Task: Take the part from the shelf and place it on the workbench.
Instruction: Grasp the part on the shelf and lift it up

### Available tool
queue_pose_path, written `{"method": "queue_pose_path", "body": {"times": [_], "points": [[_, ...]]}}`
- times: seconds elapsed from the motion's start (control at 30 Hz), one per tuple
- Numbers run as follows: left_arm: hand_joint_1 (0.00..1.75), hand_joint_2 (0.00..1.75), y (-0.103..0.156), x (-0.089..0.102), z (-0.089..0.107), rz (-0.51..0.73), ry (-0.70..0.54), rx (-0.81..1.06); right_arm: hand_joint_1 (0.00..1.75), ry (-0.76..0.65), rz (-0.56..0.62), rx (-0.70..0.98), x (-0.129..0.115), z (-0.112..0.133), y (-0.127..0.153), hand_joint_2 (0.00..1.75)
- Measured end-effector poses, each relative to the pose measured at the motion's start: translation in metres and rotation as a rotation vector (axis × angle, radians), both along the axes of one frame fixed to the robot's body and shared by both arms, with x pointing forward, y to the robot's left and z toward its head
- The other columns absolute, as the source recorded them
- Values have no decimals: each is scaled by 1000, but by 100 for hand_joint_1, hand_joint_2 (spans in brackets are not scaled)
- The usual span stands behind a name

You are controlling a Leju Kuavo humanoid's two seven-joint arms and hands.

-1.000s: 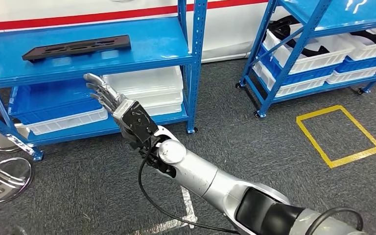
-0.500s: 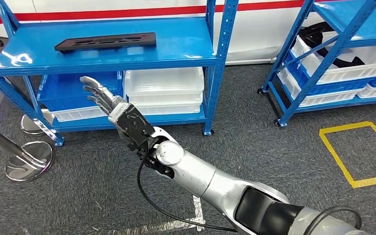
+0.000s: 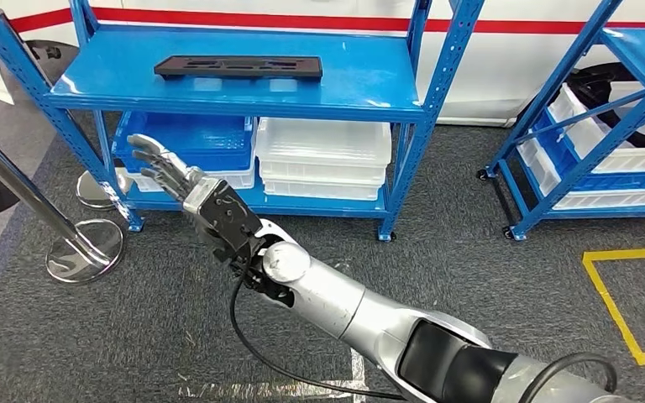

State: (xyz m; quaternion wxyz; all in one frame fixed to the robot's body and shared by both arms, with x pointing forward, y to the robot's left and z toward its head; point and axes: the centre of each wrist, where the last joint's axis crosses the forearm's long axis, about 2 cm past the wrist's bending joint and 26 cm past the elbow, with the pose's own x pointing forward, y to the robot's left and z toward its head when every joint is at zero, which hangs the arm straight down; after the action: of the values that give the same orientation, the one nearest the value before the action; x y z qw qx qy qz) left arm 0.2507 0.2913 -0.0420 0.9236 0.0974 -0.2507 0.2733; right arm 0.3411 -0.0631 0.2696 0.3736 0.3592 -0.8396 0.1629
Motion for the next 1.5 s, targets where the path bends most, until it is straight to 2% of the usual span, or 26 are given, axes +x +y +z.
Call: {"method": "queue_pose_path", "body": {"times": [0.4, 0.7, 0.93, 1.3, 1.5], "points": [[0, 0, 11, -13, -7, 14, 27, 10, 0, 26, 29, -1, 0, -3, 11, 0], [0, 0, 11, -13, -7, 18, 42, 11, 0, 47, 36, -6, 2, -6, 11, 0], [0, 0, 12, -22, -12, 29, 67, 14, 0, 97, 37, -32, 4, -24, 4, 0], [0, 0, 3, 0, 0, 17, 34, 19, 0, 94, 9, -38, 6, -20, 3, 0], [0, 0, 2, 5, 3, 16, 42, 21, 0, 102, -34, -61, 8, -23, -3, 0]]}}
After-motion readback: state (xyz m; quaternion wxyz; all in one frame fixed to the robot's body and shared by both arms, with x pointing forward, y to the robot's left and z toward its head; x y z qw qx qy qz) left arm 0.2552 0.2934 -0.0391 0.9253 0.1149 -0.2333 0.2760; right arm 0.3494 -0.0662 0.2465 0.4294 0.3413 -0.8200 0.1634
